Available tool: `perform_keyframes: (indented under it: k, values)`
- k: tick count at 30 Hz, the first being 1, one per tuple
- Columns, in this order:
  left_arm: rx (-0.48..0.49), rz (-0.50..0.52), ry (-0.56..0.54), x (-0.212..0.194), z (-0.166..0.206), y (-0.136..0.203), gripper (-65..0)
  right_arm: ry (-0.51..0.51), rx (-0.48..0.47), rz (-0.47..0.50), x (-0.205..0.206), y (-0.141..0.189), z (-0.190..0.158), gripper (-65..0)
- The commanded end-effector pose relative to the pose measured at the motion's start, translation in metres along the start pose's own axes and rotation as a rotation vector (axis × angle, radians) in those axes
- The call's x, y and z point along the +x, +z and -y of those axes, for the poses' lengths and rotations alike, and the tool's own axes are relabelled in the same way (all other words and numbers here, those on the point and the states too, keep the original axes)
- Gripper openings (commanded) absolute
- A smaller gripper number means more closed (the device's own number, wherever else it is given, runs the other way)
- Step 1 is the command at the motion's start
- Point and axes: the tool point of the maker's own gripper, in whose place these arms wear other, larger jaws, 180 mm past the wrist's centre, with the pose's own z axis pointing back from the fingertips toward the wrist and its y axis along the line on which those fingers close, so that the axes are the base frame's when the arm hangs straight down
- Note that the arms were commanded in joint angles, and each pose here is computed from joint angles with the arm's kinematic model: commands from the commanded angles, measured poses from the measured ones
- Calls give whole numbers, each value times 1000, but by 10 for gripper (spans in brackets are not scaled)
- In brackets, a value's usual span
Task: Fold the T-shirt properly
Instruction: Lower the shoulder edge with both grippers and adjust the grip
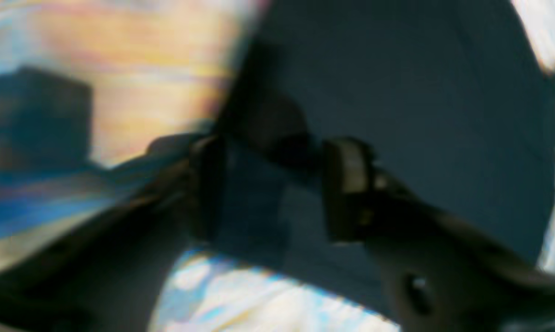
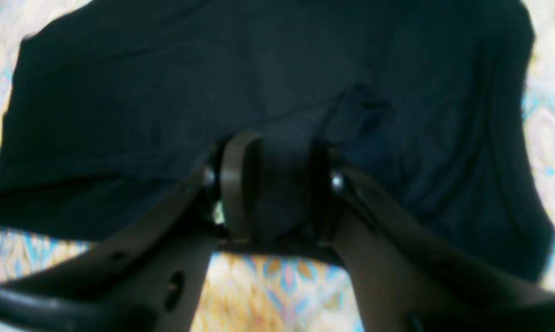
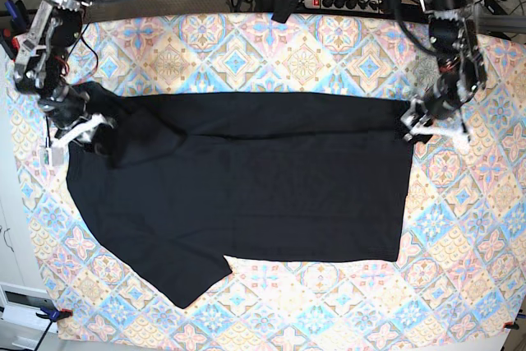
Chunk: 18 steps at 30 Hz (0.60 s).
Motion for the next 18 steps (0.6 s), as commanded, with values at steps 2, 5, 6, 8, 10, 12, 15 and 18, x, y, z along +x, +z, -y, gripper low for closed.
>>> perform_keyframes:
  k: [2, 5, 6, 8, 10, 12, 15, 18]
  values:
    - [-52, 50, 5, 12, 7, 17, -264, 28, -23, 37, 8, 17, 7, -449]
    - [-89, 38, 40, 0, 6, 34, -267, 10, -66, -2, -12, 31, 21, -449]
    - [-95, 30, 51, -4, 5, 36, -267, 6, -75, -10, -16, 34, 24, -449]
    - [-97, 14, 71, -11, 1, 38, -267, 4, -84, -35, -27, 37, 27, -449]
    - [-93, 6, 72, -15, 0, 36, -267, 1, -87, -46, -32, 39, 28, -449]
    - [-83, -14, 96, -25, -3, 31, -267, 0, -88, -50, -33, 39, 29, -449]
    - [-72, -36, 146, -32, -7, 17, -267, 0, -85, -53, -34, 39, 28, -449]
    - [-63, -81, 178, -45, -8, 2, -267, -20, -87, -71, -41, 36, 31, -449]
